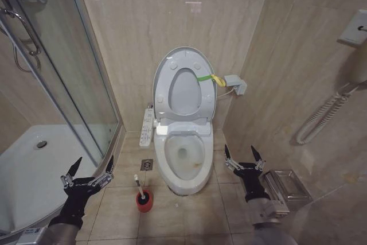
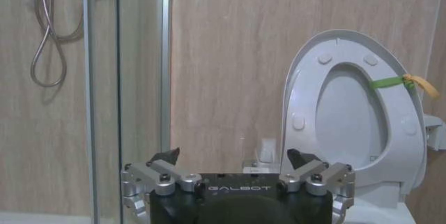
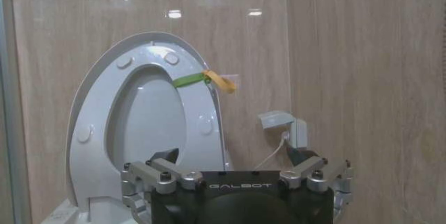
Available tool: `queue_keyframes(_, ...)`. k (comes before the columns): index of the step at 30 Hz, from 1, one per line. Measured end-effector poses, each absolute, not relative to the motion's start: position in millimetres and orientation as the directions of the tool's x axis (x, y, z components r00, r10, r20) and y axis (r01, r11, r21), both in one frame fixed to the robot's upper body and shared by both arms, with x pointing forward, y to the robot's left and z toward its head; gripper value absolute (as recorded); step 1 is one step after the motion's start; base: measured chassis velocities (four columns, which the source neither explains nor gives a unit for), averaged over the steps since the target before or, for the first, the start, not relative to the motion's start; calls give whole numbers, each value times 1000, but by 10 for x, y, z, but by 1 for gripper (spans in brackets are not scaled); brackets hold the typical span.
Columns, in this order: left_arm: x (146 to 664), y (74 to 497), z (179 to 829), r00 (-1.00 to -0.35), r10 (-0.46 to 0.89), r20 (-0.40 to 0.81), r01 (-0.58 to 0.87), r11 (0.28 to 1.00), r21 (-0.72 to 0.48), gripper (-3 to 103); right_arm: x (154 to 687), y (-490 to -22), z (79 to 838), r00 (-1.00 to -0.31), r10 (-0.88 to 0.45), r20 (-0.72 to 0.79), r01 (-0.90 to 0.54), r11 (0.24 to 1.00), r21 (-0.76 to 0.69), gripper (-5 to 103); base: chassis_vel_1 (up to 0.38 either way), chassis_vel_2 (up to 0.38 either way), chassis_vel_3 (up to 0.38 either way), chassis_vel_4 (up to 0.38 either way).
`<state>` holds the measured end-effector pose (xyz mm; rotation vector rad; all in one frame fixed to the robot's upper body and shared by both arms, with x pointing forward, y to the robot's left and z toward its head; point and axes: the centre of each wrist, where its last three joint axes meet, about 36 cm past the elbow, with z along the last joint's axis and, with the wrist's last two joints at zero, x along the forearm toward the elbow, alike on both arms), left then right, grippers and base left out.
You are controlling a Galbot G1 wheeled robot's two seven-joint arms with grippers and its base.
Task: Open the toilet lid, clean the toilet bowl with a toilet brush, close the toilet lid, and flush.
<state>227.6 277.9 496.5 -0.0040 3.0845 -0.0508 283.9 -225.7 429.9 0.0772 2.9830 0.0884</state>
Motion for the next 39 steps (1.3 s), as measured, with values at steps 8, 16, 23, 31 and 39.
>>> queue_keyframes(8, 2276, 2779, 4965, -998, -4, -57, -2, 999, -33, 100, 2839, -2257, 4299, -986, 56, -154, 47, 997, 63, 100, 0, 0, 0, 0)
queue_keyframes(16, 2276, 2779, 4965, -998, -4, -57, -2, 999, -33, 100, 2839, -2257, 4299, -986, 56, -154, 47, 997, 63, 100, 0, 0, 0, 0)
queue_keyframes(23, 2276, 2779, 4965, -998, -4, -56, -2, 999, -33, 100, 2839, -2257, 4299, -986, 56, -154, 47, 997, 63, 100, 0, 0, 0, 0)
queue_keyframes(31, 2276, 2779, 4965, -998, -4, -57, -2, 999, -33, 100, 2839, -2257, 4299, -986, 56, -154, 47, 997, 63, 100, 0, 0, 0, 0)
queue_keyframes(39, 2281, 2780, 4964, -998, -4, -57, -2, 999, -33, 100, 2839, -2256, 4299, -986, 56, -154, 47, 997, 63, 100, 0, 0, 0, 0)
